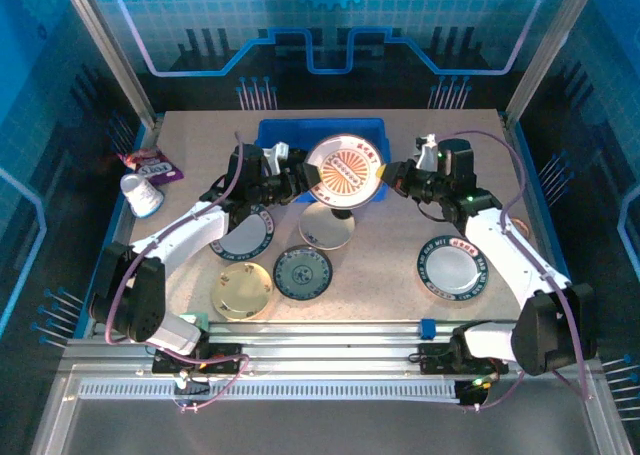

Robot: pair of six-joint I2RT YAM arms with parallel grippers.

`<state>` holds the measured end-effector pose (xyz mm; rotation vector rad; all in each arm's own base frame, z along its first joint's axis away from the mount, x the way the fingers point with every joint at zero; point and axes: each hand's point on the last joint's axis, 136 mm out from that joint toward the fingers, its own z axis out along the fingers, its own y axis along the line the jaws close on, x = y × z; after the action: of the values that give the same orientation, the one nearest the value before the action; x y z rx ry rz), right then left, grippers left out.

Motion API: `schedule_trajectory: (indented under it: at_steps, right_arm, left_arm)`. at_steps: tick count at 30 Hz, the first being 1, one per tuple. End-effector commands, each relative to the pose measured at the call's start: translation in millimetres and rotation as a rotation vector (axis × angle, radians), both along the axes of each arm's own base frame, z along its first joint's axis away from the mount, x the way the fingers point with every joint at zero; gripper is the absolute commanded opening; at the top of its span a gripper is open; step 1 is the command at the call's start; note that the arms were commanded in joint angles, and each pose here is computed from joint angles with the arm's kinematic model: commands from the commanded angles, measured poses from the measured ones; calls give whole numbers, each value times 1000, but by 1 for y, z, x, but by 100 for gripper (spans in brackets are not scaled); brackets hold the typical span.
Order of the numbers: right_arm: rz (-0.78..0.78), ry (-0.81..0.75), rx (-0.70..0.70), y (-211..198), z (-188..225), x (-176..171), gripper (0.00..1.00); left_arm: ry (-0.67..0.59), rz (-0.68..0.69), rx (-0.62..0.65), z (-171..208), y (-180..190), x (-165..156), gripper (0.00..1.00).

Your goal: Place the plates into the plastic bin on the countertop

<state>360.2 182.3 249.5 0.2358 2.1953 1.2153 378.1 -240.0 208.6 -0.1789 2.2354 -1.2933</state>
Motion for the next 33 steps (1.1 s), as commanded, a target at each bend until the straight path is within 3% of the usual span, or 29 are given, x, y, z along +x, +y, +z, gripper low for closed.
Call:
schedule_trajectory:
  at_steps: [1,5,11,16,21,27,33]
  right_arm:
    - [70,-56,30,17,22,1,0]
    - [76,-27,22,21,9,3,0]
    - [61,-18,-16,17,-2,6,2]
    - [31,9,-79,0,-14,5,45]
    - [-87,6,-216,-42,-15,1,69]
    - [-262,-62,-314,-101,6,-11,74]
    - [-387,-119,-316,-133,17,-26,74]
  left_arm:
    - [-23,-36,-29,12,-10,3,57]
    - [-11,-32,-31,10,-12,6,0]
    - [-7,-27,-23,9,-12,10,0]
    - [-23,-27,-8,12,-12,12,0]
    - [-41,-27,42,18,-9,15,0]
    - [-80,2,146,28,-2,33,0]
    - [-127,59,330,24,7,79,0]
